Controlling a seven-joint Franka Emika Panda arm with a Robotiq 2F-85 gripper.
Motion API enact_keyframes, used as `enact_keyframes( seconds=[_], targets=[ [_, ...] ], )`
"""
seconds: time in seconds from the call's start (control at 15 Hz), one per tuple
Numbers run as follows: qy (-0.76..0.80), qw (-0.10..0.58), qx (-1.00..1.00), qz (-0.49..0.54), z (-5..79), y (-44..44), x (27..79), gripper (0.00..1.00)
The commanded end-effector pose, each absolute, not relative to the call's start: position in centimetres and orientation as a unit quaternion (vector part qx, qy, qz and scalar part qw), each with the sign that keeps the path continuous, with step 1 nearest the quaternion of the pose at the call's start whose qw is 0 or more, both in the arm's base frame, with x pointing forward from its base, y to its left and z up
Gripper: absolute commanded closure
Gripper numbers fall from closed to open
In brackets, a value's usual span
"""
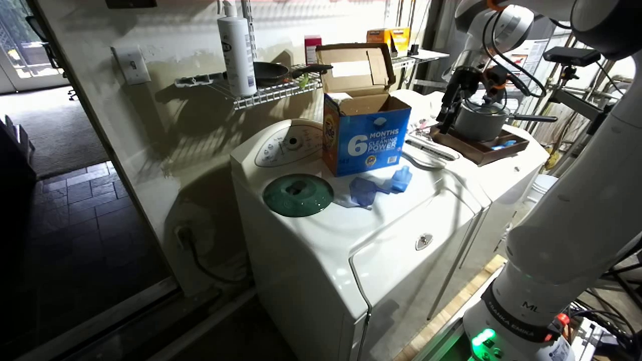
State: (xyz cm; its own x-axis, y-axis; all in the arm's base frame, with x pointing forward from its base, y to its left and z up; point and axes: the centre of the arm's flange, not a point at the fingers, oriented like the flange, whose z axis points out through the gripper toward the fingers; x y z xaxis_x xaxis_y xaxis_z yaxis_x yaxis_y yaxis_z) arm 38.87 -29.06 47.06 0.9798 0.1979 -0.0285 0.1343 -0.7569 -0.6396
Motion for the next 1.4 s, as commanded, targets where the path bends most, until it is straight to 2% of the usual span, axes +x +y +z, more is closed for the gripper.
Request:
enact_keyframes(
  seconds=[0.0, 0.67, 0.73, 0.8, 1.33],
  targets=[
    [-0.107, 0.361, -0.924, 0.065, 46.3, -31.8, 40.1, 0.0],
    [-0.038, 0.376, -0.922, 0.084, 40.9, -37.5, 39.8, 0.0],
    [-0.034, 0.389, -0.916, 0.09, 40.9, -37.1, 39.7, 0.0],
    [-0.044, 0.369, -0.924, 0.086, 40.7, -36.5, 38.5, 0.0],
    [-0.049, 0.375, -0.921, 0.098, 39.4, -37.5, 39.8, 0.0]
  ],
)
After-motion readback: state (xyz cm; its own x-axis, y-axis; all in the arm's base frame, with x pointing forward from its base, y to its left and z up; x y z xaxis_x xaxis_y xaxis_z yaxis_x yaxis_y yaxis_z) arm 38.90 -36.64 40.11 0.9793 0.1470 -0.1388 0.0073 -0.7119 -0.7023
